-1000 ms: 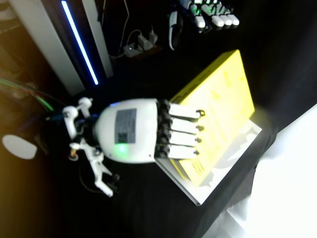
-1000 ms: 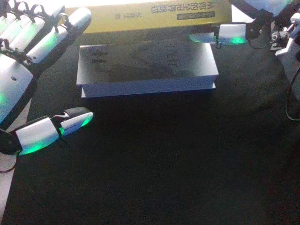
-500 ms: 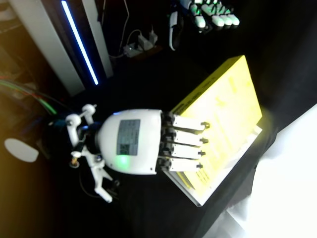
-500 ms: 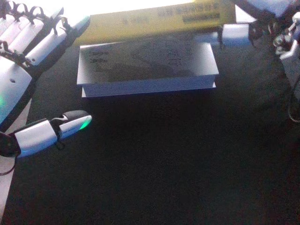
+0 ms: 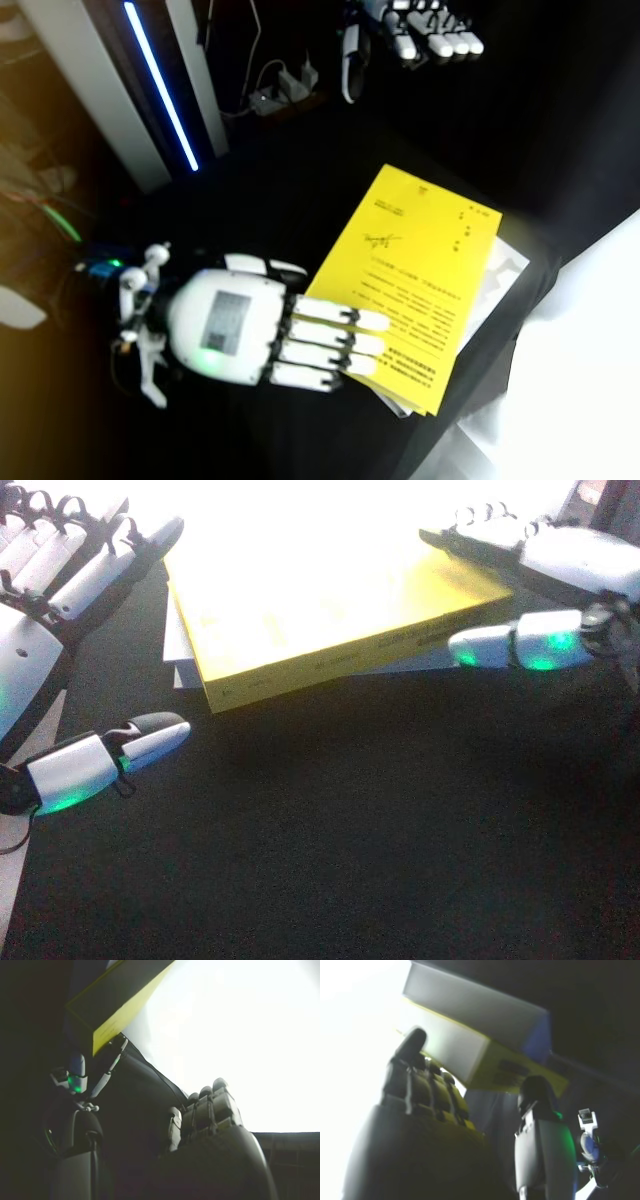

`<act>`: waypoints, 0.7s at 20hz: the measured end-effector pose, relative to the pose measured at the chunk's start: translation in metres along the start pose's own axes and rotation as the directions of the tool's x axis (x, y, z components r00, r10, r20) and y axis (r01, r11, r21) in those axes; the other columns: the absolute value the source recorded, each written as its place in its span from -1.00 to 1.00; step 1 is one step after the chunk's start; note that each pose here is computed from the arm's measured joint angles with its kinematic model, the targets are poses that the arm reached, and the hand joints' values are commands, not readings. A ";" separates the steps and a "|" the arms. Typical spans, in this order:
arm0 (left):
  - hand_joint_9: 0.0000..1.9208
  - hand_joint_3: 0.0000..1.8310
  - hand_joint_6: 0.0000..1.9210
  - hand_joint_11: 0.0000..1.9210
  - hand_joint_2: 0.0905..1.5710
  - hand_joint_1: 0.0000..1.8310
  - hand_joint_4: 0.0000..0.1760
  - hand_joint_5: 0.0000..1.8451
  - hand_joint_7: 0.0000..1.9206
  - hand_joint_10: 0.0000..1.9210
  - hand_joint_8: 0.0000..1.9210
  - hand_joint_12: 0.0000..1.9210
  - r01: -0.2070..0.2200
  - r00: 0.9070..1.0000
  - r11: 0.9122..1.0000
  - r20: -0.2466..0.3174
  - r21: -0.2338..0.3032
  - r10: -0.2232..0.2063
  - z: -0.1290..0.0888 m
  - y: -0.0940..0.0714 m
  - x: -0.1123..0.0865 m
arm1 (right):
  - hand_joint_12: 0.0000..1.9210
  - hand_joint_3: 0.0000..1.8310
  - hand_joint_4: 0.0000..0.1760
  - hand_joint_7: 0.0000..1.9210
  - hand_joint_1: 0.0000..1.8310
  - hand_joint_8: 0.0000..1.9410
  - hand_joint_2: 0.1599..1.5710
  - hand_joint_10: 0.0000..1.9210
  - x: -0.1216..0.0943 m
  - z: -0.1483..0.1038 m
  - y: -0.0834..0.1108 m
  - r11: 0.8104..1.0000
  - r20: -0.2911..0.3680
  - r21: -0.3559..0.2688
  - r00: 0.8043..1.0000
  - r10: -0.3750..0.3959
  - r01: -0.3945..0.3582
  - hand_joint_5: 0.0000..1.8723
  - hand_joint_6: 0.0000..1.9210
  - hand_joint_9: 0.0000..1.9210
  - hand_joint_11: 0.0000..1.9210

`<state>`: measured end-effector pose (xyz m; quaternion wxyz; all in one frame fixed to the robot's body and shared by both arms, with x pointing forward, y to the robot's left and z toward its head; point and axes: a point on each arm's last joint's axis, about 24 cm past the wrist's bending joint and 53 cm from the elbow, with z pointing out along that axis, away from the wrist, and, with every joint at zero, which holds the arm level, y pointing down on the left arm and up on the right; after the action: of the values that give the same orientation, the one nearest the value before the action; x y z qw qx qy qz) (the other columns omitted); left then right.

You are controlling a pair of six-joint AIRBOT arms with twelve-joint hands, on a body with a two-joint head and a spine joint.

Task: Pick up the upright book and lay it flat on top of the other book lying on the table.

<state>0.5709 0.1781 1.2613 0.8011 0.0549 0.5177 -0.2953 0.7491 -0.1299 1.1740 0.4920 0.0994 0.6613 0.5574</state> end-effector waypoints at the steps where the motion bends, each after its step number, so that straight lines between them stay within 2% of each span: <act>1: -1.00 -0.99 -1.00 -1.00 0.33 -0.35 0.99 -1.00 -1.00 -1.00 -1.00 -1.00 0.000 1.000 1.000 -0.002 -0.001 0.000 0.000 0.000 0.000 | -1.00 -1.00 -0.92 -1.00 -0.62 -1.00 0.33 -1.00 -0.002 -0.002 0.001 1.000 -0.003 -0.004 1.000 0.022 -0.022 -1.00 -1.00 -1.00 -1.00; 2: -1.00 -1.00 -1.00 -1.00 0.33 -0.36 0.96 -1.00 -1.00 -1.00 -1.00 -1.00 -0.001 1.000 1.000 -0.003 -0.001 0.001 -0.001 0.000 0.000 | -1.00 -1.00 -0.08 -1.00 -0.61 -1.00 0.31 -1.00 -0.005 -0.004 0.005 0.999 0.000 -0.016 0.999 0.049 -0.049 -1.00 -1.00 -1.00 -1.00; 3: -1.00 -1.00 -1.00 -1.00 0.33 -0.36 0.98 -1.00 -1.00 -1.00 -1.00 -1.00 -0.006 1.000 1.000 -0.009 -0.002 0.006 -0.003 0.001 0.000 | -1.00 -1.00 0.10 -1.00 -0.56 -1.00 0.29 -1.00 -0.008 -0.008 0.012 0.997 -0.002 -0.037 0.997 0.074 -0.074 -1.00 -1.00 -1.00 -1.00; 4: -1.00 -1.00 -1.00 -1.00 0.33 -0.36 0.98 -1.00 -1.00 -1.00 -1.00 -1.00 -0.010 1.000 1.000 -0.012 -0.002 0.010 -0.003 0.002 0.000 | -1.00 -1.00 0.10 -1.00 -0.56 -1.00 0.29 -1.00 -0.009 -0.011 0.019 0.995 -0.003 -0.059 0.996 0.086 -0.086 -1.00 -1.00 -1.00 -1.00; 6: -1.00 -0.99 -1.00 -1.00 0.34 -0.33 1.00 -1.00 -1.00 -1.00 -1.00 -1.00 -0.009 1.000 1.000 -0.008 -0.020 0.009 -0.003 0.006 -0.001 | -1.00 -1.00 0.36 -1.00 -0.57 -1.00 0.31 -1.00 -0.014 -0.023 0.045 0.987 -0.008 -0.137 0.996 0.088 -0.088 -1.00 -1.00 -1.00 -1.00; 7: -1.00 -1.00 -1.00 -1.00 0.33 -0.36 1.00 -1.00 -1.00 -1.00 -1.00 -1.00 -0.009 1.000 1.000 -0.008 -0.026 0.009 -0.003 0.007 -0.001 | -1.00 -1.00 -0.13 -1.00 -0.70 -1.00 0.31 -1.00 -0.019 -0.032 0.063 0.976 -0.007 -0.197 0.996 0.090 -0.089 -1.00 -1.00 -1.00 -1.00; 8: -1.00 -1.00 -1.00 -1.00 0.31 -0.36 1.00 -1.00 -1.00 -1.00 -1.00 -1.00 -0.012 1.000 1.000 -0.010 -0.025 0.011 -0.004 0.008 -0.001 | -1.00 -1.00 -0.04 -1.00 -0.69 -1.00 0.31 -1.00 -0.021 -0.036 0.072 0.971 -0.005 -0.223 0.996 0.091 -0.090 -1.00 -1.00 -1.00 -1.00; 9: -1.00 -1.00 -1.00 -1.00 0.32 -0.36 1.00 -1.00 -1.00 -1.00 -1.00 -1.00 -0.017 1.000 1.000 -0.013 -0.022 0.016 -0.004 0.008 -0.001 | -1.00 -1.00 0.15 -1.00 -0.66 -1.00 0.29 -1.00 -0.023 -0.042 0.081 0.965 -0.005 -0.246 0.996 0.093 -0.092 -1.00 -1.00 -1.00 -1.00; 10: -1.00 -1.00 -1.00 -1.00 0.32 -0.37 1.00 -1.00 -1.00 -1.00 -1.00 -1.00 -0.015 1.000 1.000 -0.013 -0.025 0.015 -0.005 0.009 -0.001 | -1.00 -1.00 0.47 -1.00 -0.66 -1.00 0.30 -1.00 -0.025 -0.047 0.087 0.961 -0.006 -0.261 0.996 0.090 -0.088 -1.00 -1.00 -1.00 -1.00; 11: -1.00 -1.00 -1.00 -1.00 0.31 -0.35 1.00 -1.00 -1.00 -1.00 -1.00 -1.00 -0.002 1.000 1.000 -0.016 -0.026 0.002 -0.005 0.009 -0.002 | -1.00 -1.00 0.41 -1.00 -0.73 -1.00 0.32 -1.00 -0.027 -0.053 0.095 0.956 -0.005 -0.278 0.996 0.092 -0.090 -1.00 -1.00 -1.00 -1.00; 12: -1.00 -1.00 -1.00 -1.00 0.31 -0.38 1.00 -1.00 -1.00 -1.00 -1.00 -1.00 -0.005 1.000 1.000 -0.013 -0.030 0.004 -0.005 0.010 -0.005 | -0.99 -0.98 0.22 -1.00 -0.72 -1.00 0.39 -1.00 -0.031 -0.060 0.105 0.949 -0.002 -0.305 0.996 0.088 -0.085 -1.00 -1.00 -1.00 -0.98; 13: -1.00 -1.00 -1.00 -1.00 0.32 -0.38 1.00 -1.00 -1.00 -1.00 -1.00 -1.00 -0.008 1.000 1.000 -0.009 -0.029 0.008 -0.005 0.010 -0.006 | -0.97 -0.96 0.26 -1.00 -0.71 -1.00 0.46 -1.00 -0.035 -0.067 0.115 0.939 0.003 -0.334 0.996 0.091 -0.085 -1.00 -1.00 -1.00 -0.95; 14: -1.00 -1.00 -1.00 -1.00 0.32 -0.35 1.00 -1.00 -1.00 -1.00 -1.00 -1.00 -0.009 1.000 1.000 -0.004 -0.030 0.009 -0.005 0.010 -0.008 | -0.97 -0.95 0.41 -1.00 -0.73 -1.00 0.49 -1.00 -0.039 -0.072 0.125 0.927 0.015 -0.363 0.994 0.106 -0.093 -1.00 -1.00 -1.00 -0.97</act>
<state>0.5699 0.1922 1.2637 0.8023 0.0457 0.5232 -0.2838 0.6613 -0.1577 1.2915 0.4842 0.0499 0.5330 0.6921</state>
